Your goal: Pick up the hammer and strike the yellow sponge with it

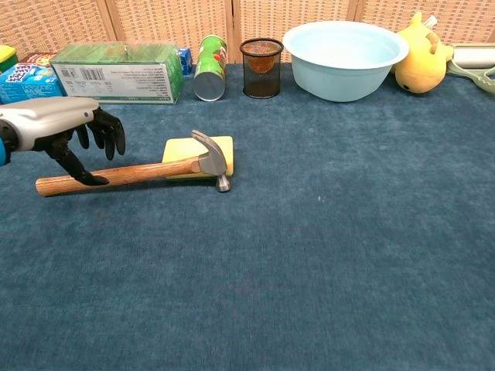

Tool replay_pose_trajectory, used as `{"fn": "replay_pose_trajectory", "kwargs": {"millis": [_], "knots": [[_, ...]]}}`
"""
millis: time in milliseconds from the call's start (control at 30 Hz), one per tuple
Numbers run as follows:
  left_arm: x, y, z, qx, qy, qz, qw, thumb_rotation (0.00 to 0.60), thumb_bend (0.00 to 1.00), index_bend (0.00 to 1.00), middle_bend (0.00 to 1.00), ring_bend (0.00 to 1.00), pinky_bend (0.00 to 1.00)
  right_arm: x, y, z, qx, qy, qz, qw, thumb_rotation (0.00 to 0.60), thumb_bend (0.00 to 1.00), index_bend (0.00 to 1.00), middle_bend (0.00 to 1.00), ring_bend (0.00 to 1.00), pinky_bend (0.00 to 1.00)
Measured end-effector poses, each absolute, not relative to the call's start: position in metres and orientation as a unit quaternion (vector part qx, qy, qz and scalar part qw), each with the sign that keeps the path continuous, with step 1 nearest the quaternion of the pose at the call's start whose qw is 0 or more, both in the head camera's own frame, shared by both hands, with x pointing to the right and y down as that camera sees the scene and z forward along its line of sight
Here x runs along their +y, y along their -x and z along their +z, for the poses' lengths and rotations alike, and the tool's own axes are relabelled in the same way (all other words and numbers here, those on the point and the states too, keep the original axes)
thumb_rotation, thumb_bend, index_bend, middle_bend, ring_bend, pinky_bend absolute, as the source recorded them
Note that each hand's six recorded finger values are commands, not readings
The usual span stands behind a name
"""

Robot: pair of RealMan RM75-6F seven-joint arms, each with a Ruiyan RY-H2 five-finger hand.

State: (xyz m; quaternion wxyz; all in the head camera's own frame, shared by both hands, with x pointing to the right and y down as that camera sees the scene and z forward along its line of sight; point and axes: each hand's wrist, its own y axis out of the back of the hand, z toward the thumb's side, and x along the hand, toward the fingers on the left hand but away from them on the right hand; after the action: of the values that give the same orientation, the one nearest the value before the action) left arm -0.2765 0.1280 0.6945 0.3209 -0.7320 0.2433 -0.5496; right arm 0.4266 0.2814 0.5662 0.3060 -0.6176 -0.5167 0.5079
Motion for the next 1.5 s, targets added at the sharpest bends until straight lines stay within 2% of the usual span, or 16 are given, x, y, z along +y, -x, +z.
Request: {"fn": "replay_pose_trajectory", "kwargs": {"millis": [433, 700, 1067, 1200, 1333, 1500], "knots": [[0.131, 0.267, 0.711, 0.236, 0.739, -0.555, 0.301, 0.6, 0.27, 0.4, 0.42, 0.32, 0.33, 0.287, -0.432, 0.563, -0.521, 0.612, 0.511, 0.304, 0.6, 0.37, 0.47, 0.46, 0.43, 0.35], [0.132, 0.267, 0.718, 0.236, 0.741, -0.559, 0.287, 0.6, 0.41, 0.4, 0.42, 0.32, 0.34, 0.287, -0.434, 0.561, -0.522, 0.609, 0.514, 0.306, 0.6, 0.37, 0.47, 0.46, 0.43, 0.35], [0.133, 0.259, 0.724, 0.226, 0.749, -0.556, 0.281, 0.6, 0.42, 0.4, 0.42, 0.32, 0.36, 0.287, -0.437, 0.563, -0.525, 0.608, 0.517, 0.296, 0.6, 0.37, 0.47, 0.46, 0.43, 0.35], [0.134, 0.256, 0.726, 0.219, 0.754, -0.556, 0.274, 0.6, 0.52, 0.4, 0.42, 0.32, 0.4, 0.289, -0.439, 0.564, -0.529, 0.606, 0.519, 0.289, 0.6, 0.37, 0.47, 0.46, 0.43, 0.35], [0.136, 0.255, 0.728, 0.213, 0.758, -0.557, 0.266, 0.6, 0.64, 0.4, 0.42, 0.37, 0.44, 0.292, -0.443, 0.564, -0.533, 0.602, 0.525, 0.281, 0.6, 0.37, 0.47, 0.46, 0.43, 0.35], [0.138, 0.25, 0.725, 0.211, 0.769, -0.55, 0.25, 0.6, 0.7, 0.41, 0.42, 0.46, 0.52, 0.299, -0.447, 0.56, -0.542, 0.593, 0.527, 0.276, 0.6, 0.37, 0.47, 0.46, 0.43, 0.35]]}}
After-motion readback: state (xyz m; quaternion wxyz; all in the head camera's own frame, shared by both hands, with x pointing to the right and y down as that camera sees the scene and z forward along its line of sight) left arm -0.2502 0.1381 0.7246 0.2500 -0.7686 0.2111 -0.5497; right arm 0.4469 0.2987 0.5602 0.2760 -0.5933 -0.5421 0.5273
